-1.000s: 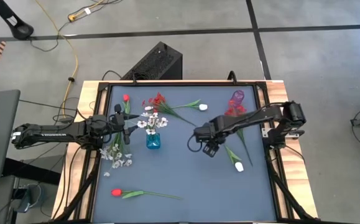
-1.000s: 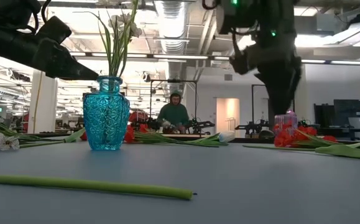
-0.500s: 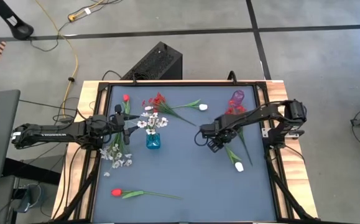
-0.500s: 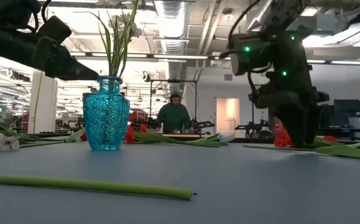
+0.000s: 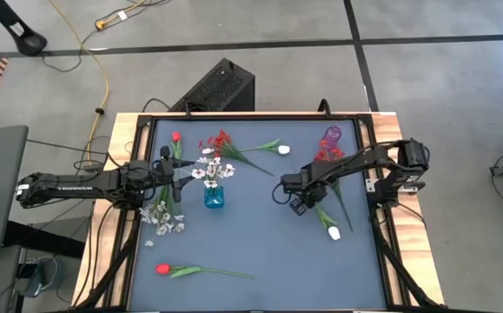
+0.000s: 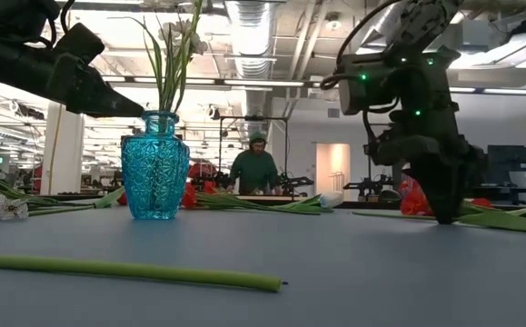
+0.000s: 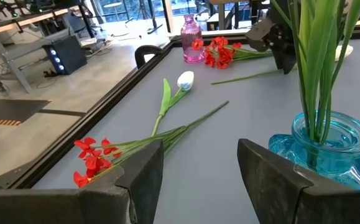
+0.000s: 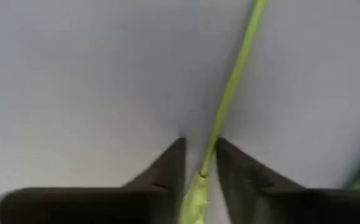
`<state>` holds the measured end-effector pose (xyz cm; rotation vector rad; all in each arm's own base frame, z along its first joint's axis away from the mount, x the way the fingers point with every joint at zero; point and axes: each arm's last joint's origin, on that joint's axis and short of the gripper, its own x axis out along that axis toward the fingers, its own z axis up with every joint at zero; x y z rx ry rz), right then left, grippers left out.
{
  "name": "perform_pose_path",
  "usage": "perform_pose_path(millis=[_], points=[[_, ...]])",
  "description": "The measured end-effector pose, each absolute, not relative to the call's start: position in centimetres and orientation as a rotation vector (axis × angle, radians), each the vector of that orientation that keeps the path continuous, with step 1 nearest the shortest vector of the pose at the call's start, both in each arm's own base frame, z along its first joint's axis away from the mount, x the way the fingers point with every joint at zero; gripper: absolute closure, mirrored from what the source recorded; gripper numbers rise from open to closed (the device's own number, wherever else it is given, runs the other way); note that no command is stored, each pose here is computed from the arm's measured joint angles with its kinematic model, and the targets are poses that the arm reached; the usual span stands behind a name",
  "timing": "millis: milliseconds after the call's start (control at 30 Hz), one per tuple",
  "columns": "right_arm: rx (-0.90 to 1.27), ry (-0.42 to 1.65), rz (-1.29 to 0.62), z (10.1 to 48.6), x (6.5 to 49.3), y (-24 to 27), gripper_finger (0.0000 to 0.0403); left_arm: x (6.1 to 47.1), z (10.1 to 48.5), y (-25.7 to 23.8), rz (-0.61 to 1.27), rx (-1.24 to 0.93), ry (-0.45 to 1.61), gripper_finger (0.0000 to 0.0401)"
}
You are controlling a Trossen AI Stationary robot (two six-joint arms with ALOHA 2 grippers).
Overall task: Sort flowers into vase by color
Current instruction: Put the right white flower into the blue vase
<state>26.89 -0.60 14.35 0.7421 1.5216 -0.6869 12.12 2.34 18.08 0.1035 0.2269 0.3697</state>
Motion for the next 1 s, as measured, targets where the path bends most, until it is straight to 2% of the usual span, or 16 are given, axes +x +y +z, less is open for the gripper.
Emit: perform_pose_path(millis=[100,133,333,467,600,833,1000], points=[[0.768,1.498,-0.701,14.4,27.1,-0.8,0.0378,12.1,18.1,2.3,0.370,0.104,0.227,0.0205],[0.773,1.493,-0.703,14.6,27.2,-1.0,0.0386,12.1,18.1,2.3,0.370,0.104,0.227,0.0205],[0.716,1.472,-0.628,17.0,28.8,-0.9,0.0373,12.1,18.1,2.3,0.371,0.102,0.227,0.0205],[0.632,1.379,-0.596,19.7,30.6,-1.2,0.0386,12.1,18.1,2.3,0.371,0.103,0.226,0.0205],[0.408,1.231,-0.604,22.7,32.4,-1.4,0.0387,12.1,18.1,2.3,0.372,0.100,0.226,0.0205],[-0.119,0.983,-0.653,26.4,34.9,-1.8,0.0384,12.2,18.7,2.4,0.390,0.075,0.207,0.0205],[-0.416,0.841,-0.801,28.6,36.3,-3.1,0.0384,12.1,20.7,2.6,0.456,0.047,0.178,0.0205]])
